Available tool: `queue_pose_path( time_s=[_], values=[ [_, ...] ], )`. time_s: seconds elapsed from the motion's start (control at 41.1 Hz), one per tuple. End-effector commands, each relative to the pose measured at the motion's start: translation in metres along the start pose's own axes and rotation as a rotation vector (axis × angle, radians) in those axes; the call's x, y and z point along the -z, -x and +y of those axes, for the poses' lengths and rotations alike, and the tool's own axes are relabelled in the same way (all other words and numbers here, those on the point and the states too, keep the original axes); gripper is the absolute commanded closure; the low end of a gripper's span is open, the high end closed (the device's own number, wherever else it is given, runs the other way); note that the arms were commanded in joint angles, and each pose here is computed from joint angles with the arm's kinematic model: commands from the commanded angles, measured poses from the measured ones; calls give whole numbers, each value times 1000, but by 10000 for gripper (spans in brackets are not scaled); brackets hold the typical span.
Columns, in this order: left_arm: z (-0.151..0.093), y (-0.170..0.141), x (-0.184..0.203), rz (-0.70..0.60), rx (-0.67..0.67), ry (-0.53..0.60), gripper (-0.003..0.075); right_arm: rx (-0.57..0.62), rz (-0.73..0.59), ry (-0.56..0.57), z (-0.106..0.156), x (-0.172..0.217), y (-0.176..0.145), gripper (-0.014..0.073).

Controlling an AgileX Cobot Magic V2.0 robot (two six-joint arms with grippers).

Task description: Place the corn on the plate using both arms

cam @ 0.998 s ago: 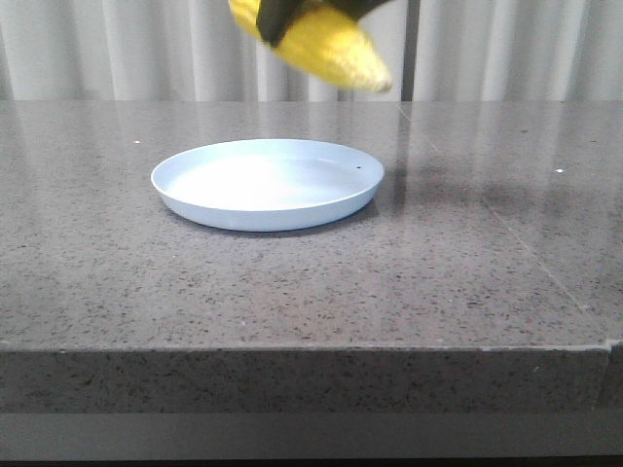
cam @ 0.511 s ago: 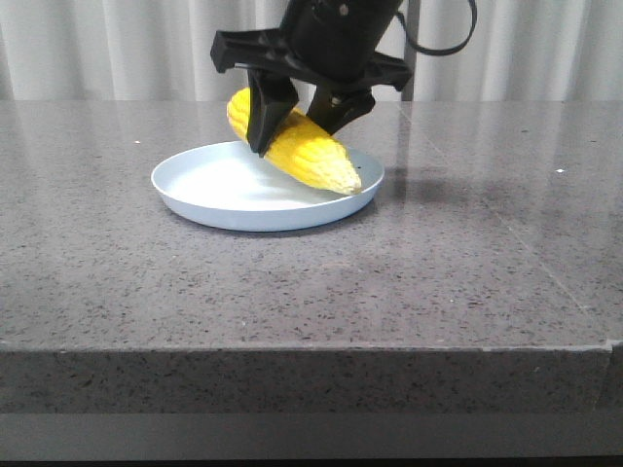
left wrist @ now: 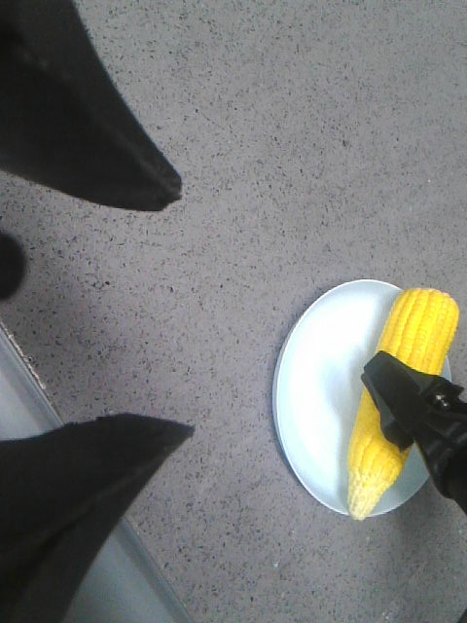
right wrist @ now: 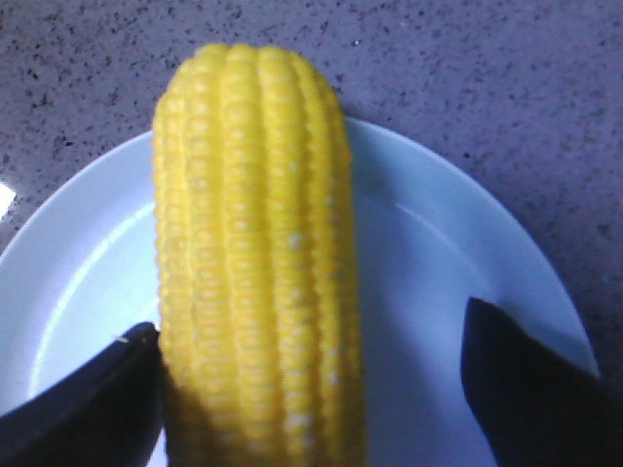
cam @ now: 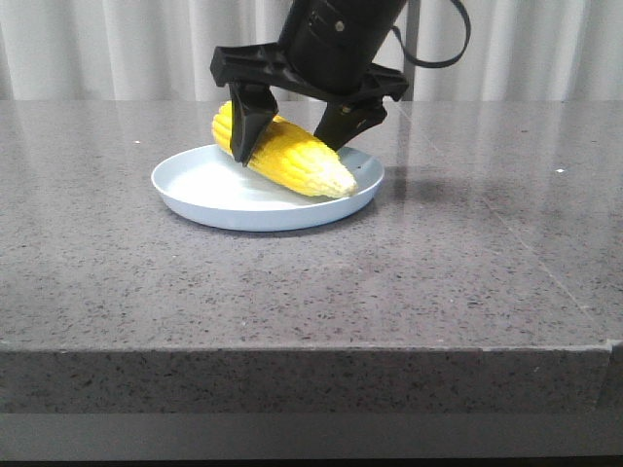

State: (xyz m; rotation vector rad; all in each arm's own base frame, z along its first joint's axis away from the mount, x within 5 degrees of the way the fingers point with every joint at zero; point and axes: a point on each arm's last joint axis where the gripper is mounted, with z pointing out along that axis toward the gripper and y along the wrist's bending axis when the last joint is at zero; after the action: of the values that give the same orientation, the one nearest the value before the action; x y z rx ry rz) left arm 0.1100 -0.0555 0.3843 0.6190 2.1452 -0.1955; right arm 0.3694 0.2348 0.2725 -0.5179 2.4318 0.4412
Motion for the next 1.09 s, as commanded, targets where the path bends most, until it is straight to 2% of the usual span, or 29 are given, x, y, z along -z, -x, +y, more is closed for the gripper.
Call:
queue_pose_path(
  time_s=[0.0, 0.268, 0.535, 0.779, 1.071],
  values=[
    [0, 11, 8, -95, 10, 2, 281, 36, -169, 4, 7, 55, 26, -41],
    [0, 11, 8, -95, 10, 2, 282, 119, -257, -43, 12, 136, 29, -41],
    [0, 11, 8, -95, 10, 2, 281, 222, -264, -44, 20, 225, 7, -41],
    [0, 11, 8, -95, 10, 2, 282, 237, -316, -41, 18, 279, -44, -41],
    [3, 18, 9, -172, -12, 37, 281, 237, -333, -40, 7, 307, -126, -41]
  ],
)
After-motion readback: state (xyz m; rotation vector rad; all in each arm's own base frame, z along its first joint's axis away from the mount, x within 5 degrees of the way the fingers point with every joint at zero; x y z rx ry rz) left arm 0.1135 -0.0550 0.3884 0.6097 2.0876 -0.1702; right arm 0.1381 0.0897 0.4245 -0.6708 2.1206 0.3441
